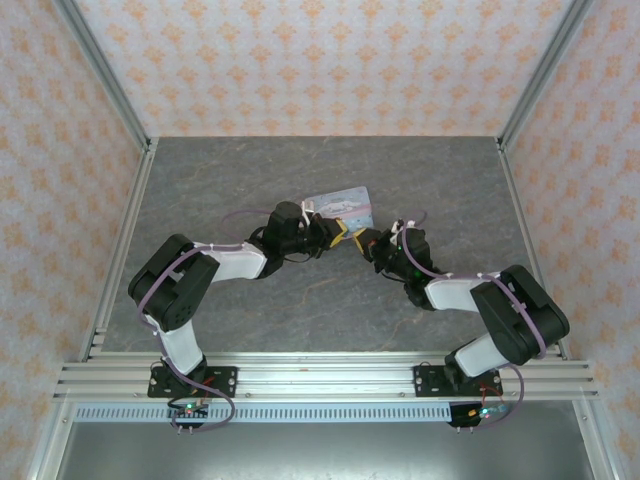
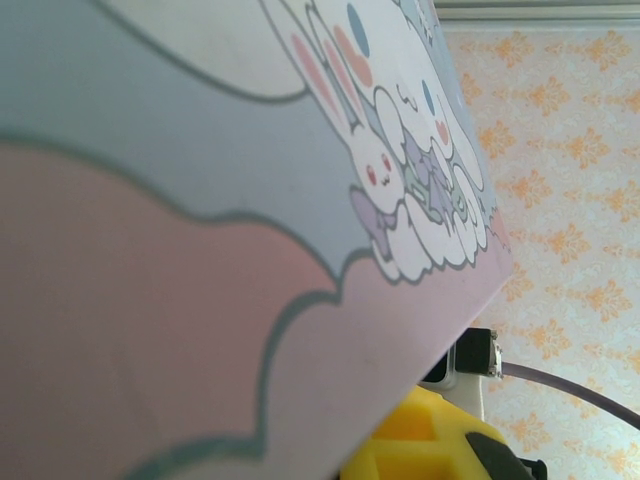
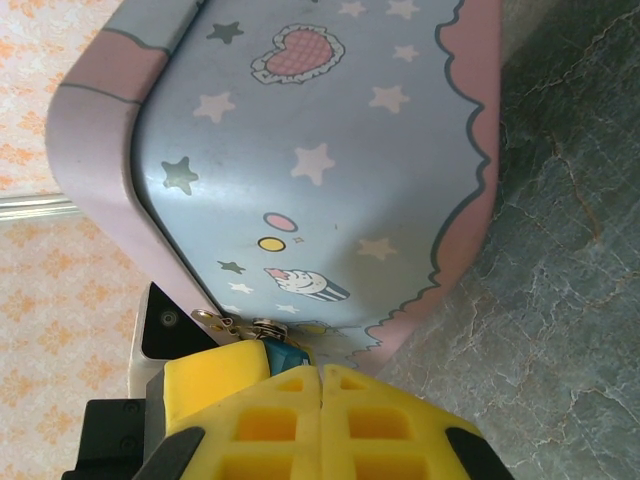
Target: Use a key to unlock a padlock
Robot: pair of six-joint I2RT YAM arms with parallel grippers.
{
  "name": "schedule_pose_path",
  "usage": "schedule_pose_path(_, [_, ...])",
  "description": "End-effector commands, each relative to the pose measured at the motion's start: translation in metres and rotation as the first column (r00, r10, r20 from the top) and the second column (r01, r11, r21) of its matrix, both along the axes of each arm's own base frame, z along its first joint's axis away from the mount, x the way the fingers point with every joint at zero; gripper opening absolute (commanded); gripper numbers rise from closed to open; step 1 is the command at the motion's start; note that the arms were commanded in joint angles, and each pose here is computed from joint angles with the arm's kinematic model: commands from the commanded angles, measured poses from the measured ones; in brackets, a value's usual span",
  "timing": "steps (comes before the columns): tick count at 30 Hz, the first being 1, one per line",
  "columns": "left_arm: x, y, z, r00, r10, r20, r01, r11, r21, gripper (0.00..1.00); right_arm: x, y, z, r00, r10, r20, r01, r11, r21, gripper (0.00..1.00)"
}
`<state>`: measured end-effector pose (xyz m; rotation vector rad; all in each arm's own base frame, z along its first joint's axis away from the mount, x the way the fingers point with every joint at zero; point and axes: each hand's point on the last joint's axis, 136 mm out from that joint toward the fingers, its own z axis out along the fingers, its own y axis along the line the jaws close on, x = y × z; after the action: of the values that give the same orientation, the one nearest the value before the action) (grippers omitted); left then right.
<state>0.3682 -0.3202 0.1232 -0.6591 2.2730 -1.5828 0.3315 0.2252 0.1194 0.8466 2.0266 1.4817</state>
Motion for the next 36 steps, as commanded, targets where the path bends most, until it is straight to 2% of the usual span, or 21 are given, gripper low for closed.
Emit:
schedule_pose_path(1, [0.001,-0.006,0.036,0.997,-0.014,0.073,0.019,0.997,-0.068,0.0,0.004,0.005,0.013,0.999,0.009,0.033,-0.01,0.999,0.033,0.0])
schedule_pose_path(36, [0.002,-0.01,0.032,0.998,-0.016,0.067,0.02,0.998,-0.057,0.0,-0.007,0.013,0.033,0.997,0.047,0.066,-0.051,0.996,0.073,0.0])
